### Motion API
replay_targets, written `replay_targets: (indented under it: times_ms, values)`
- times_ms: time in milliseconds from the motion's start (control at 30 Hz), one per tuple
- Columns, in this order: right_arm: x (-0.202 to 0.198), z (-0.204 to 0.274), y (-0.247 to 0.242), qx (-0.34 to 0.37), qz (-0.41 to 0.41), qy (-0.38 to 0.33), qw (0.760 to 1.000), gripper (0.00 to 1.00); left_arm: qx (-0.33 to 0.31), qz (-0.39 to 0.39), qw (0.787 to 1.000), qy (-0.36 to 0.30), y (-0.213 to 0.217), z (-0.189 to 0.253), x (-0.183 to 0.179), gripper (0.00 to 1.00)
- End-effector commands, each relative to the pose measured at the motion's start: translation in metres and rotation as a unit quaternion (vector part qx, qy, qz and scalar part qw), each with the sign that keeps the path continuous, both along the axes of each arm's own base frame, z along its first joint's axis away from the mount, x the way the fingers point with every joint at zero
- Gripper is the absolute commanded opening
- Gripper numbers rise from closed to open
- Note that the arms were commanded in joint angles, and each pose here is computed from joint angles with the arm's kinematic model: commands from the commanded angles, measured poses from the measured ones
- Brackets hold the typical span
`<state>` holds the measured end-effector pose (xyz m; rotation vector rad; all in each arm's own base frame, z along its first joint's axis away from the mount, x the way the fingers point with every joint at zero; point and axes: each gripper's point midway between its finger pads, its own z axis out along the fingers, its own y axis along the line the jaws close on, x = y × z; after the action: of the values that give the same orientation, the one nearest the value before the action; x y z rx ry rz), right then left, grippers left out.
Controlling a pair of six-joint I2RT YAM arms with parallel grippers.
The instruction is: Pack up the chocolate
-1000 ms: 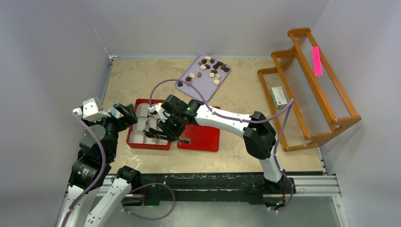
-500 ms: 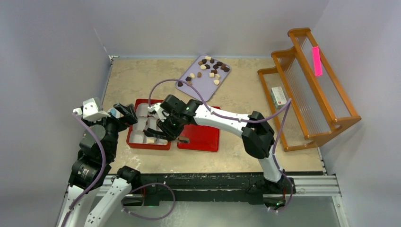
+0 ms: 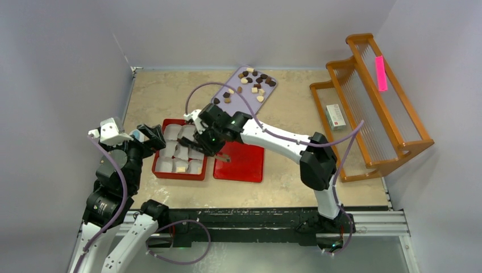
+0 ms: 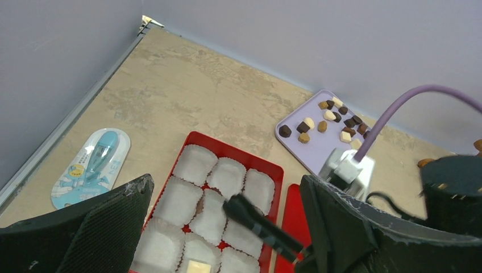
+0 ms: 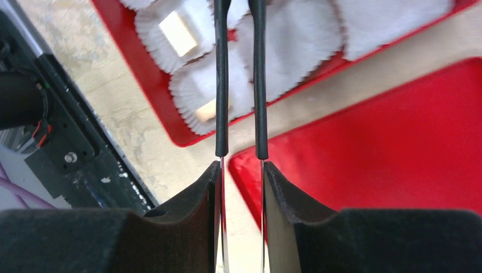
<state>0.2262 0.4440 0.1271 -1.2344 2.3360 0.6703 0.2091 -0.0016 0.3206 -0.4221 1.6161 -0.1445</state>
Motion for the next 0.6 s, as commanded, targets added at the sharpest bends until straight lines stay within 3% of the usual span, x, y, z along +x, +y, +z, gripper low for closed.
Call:
replay_targets:
  times_ms: [0, 333, 567]
  values:
    - [0.051, 0.053, -0.029, 0.033, -0.070, -0.064, 0.995, 0.32, -0.004, -0.011, 1.000, -0.008, -0.005, 0.004, 0.004, 1.00]
    - [0.163, 0.045, -0.119, -0.033, -0.215, -0.131, 0.967, 0.33, -0.002, -0.020, 1.000, -0.002, -0.009, 0.001, 0.007, 1.00]
    - [0.211, 0.023, -0.139, -0.074, -0.249, -0.140, 0.956, 0.36, -0.003, -0.019, 1.000, -0.005, -0.008, 0.002, 0.006, 1.00]
